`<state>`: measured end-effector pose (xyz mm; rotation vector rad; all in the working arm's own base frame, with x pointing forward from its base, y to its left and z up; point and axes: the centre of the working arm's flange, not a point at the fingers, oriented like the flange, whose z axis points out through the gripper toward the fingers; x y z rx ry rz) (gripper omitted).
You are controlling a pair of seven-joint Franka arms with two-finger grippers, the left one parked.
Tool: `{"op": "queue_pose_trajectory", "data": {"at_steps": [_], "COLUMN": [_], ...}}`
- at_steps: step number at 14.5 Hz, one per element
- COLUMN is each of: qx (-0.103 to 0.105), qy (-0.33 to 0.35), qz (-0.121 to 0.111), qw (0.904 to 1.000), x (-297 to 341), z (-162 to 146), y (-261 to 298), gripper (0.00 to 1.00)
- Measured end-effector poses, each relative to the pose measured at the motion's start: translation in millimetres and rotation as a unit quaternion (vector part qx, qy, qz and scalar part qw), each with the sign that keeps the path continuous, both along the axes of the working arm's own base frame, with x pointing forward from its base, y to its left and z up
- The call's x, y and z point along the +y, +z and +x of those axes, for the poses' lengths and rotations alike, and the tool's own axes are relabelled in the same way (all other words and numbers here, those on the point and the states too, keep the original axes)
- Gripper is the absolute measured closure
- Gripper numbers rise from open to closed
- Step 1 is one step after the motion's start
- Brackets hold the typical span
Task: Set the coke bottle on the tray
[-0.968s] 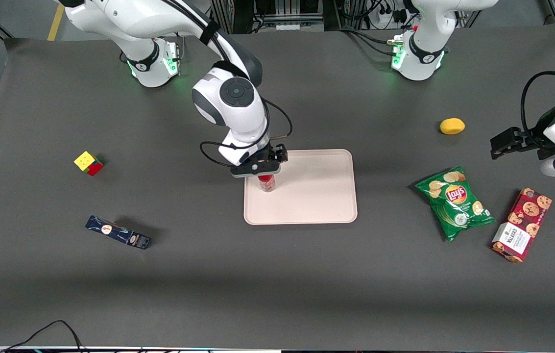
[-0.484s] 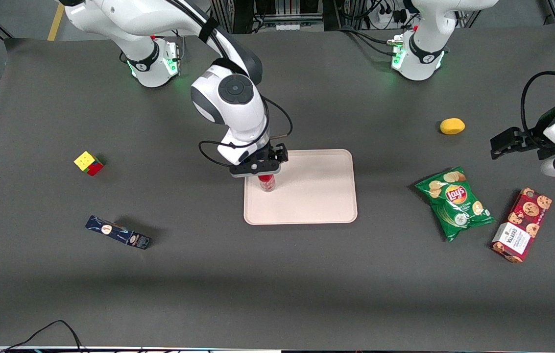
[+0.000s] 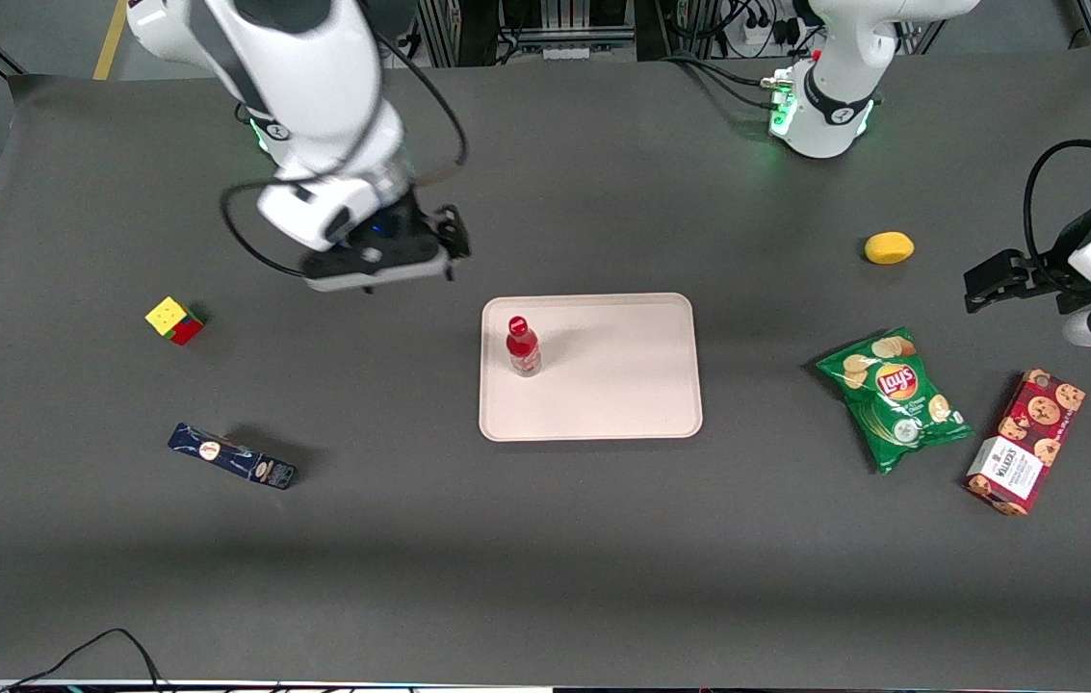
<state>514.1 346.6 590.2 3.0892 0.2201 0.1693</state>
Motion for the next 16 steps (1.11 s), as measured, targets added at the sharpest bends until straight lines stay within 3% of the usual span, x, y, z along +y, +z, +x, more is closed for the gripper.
{"op": "queue_pose_trajectory", "data": {"at_steps": [4,7,13,16], "qx": [0.008,0.009,0.020,0.031], "qy": [-0.070,-0.098,-0.149,-0.195], "qz": [-0.006,-0.005,-0.007,0.018], "qw": [0.9975,0.9951,0.9886,0.9802], "x": [-134,-224,-294,-346], "z": [15,39,42,34], "y": [61,67,55,45], "gripper": [0.00,0.00,0.00,0.00]}}
